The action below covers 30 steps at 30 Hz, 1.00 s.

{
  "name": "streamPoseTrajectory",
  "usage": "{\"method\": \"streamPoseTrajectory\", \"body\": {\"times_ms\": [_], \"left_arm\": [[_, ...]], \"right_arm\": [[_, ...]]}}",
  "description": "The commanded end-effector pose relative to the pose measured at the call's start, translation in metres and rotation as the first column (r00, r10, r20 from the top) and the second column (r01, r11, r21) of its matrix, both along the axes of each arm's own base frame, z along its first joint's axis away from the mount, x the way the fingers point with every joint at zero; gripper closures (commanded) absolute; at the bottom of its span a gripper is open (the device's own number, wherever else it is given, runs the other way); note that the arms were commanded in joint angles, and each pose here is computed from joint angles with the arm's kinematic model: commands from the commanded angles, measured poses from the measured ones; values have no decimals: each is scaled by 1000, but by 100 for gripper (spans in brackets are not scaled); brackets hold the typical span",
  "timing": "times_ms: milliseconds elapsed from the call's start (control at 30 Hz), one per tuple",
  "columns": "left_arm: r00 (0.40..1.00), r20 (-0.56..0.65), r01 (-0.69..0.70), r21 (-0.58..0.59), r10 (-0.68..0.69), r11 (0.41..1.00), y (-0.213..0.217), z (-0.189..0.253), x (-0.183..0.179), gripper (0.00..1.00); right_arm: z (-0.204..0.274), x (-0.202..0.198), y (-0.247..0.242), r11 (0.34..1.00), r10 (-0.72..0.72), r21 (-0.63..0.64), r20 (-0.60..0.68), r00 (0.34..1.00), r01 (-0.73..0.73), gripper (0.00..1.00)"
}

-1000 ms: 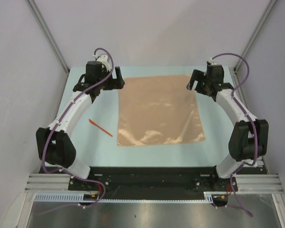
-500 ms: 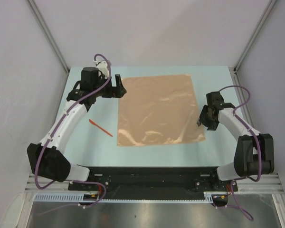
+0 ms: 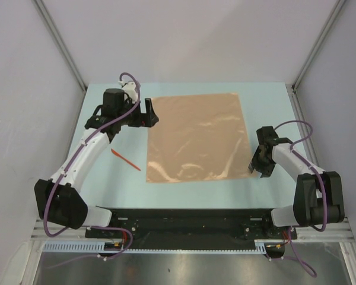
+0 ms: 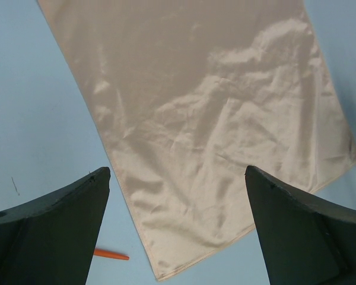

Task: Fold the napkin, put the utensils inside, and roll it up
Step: Fold the napkin

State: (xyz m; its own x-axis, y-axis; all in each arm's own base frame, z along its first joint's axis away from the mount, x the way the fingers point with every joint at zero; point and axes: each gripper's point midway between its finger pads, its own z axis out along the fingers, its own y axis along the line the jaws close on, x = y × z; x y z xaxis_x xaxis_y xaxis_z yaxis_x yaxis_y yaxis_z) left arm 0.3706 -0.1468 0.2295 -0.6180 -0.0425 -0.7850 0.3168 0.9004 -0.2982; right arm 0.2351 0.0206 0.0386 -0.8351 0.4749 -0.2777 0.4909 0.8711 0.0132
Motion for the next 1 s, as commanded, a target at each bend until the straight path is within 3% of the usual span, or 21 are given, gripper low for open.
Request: {"method": "streamPoseTrajectory", "body": {"times_ms": [0, 267, 733, 833, 967], "left_arm": [[997, 77, 17, -30, -15, 999, -2, 25, 0, 0], [996, 87, -3, -21, 5, 1000, 5, 27, 1, 0], [997, 80, -7, -12, 8, 1000, 6, 24, 2, 0], [996, 84, -10, -10, 11, 1000, 7, 25, 2, 0], [996, 87, -11, -12, 12, 1000, 7, 26, 2, 0]], "right_arm": [[2, 8, -1, 999, -33, 5, 44, 998, 33, 53], [-12, 10, -6, 999, -34, -17, 14, 999, 35, 64], [-36, 7, -7, 999, -46, -3, 1, 999, 46, 67], [-41, 3, -8, 999, -46, -6, -14, 999, 46, 71], [-41, 2, -10, 998, -56, -9, -7, 998, 56, 83]]}}
